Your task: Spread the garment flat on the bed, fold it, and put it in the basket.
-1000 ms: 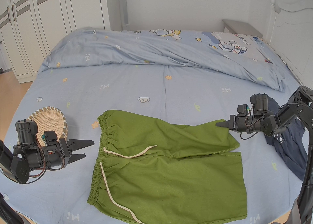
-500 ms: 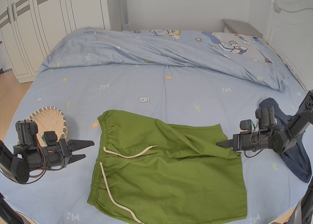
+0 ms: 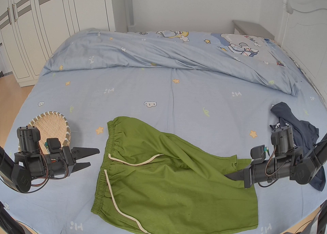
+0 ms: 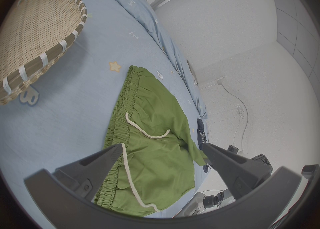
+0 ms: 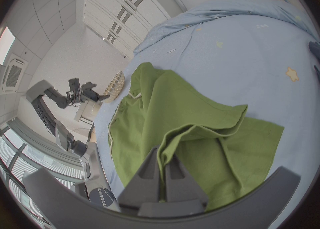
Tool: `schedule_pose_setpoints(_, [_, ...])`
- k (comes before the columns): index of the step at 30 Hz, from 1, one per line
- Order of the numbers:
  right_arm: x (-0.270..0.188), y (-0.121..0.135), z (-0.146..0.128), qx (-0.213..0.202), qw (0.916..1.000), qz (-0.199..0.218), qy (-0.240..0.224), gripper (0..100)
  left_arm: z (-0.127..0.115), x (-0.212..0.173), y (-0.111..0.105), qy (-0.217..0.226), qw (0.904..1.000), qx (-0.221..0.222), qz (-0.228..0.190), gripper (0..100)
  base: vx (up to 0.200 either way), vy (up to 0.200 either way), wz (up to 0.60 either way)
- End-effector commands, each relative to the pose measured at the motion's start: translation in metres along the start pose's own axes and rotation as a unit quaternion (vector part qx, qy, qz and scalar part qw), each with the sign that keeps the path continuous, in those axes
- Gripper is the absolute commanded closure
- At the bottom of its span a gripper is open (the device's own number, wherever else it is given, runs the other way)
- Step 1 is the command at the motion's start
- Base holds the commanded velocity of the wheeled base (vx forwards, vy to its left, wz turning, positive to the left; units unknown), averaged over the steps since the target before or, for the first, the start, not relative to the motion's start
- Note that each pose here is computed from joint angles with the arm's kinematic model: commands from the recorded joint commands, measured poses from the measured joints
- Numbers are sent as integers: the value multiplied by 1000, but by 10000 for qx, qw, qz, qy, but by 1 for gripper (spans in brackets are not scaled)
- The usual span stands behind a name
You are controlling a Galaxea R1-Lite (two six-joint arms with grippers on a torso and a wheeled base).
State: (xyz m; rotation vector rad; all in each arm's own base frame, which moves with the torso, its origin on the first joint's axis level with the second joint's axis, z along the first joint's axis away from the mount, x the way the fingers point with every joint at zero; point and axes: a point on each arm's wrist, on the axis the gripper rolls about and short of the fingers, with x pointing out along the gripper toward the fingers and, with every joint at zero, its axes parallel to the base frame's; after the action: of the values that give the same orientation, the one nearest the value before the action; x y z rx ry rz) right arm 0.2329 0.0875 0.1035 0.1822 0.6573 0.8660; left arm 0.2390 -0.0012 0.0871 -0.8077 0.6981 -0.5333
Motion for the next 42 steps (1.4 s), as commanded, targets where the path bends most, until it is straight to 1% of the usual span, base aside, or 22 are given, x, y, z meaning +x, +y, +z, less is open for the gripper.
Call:
schedule_pose_setpoints(1, [1, 14, -14, -119, 9997, 55, 211, 100, 0, 0, 0, 5, 10000, -6, 0, 0, 0, 0, 0])
schedule_pose_setpoints(2, [2, 15, -14, -126, 9996, 47, 233, 100, 0, 0, 0, 5, 10000, -6, 0, 0, 0, 0, 0])
schedule_pose_setpoints(3, [4, 16, -15, -141, 9996, 38, 251, 0, 0, 0, 0, 5, 10000, -6, 0, 0, 0, 0, 0])
schedule_pose_setpoints(8, [4, 18, -19, -137, 9993, 112, 334, 0, 0, 0, 0, 5, 10000, -6, 0, 0, 0, 0, 0])
schedule_pose_setpoints(14, [1, 21, -26, -155, 9990, 96, 406, 0, 0, 0, 0, 5, 10000, -6, 0, 0, 0, 0, 0])
schedule_pose_setpoints(17, [-3, 23, -25, -180, 9992, 87, 353, 0, 0, 0, 0, 5, 10000, -6, 0, 0, 0, 0, 0])
schedule_pose_setpoints(19, [-11, 25, -24, -181, 9996, 36, 221, 0, 0, 0, 0, 1, 10000, -1, -3, 0, 0, 0, 0])
schedule_pose_setpoints(23, [-27, 14, -16, -88, 9996, -264, -105, 0, 0, 0, 0, 1, 10000, -1, -3, 0, 0, 0, 0])
schedule_pose_setpoints(28, [-38, 0, -9, 52, 9978, -565, -339, 0, 0, -1, -1, -8, 10000, 10, -9, 0, 0, 0, 0])
schedule_pose_setpoints(34, [-37, -6, -2, 60, 9972, -620, -425, 0, 0, -1, -1, -13, 10000, 16, -12, 0, 0, 0, 0])
schedule_pose_setpoints(42, [-21, -20, 3, 164, 9975, -619, -300, 0, 1, -1, -1, -23, 10000, 13, -2, 0, 0, 0, 0])
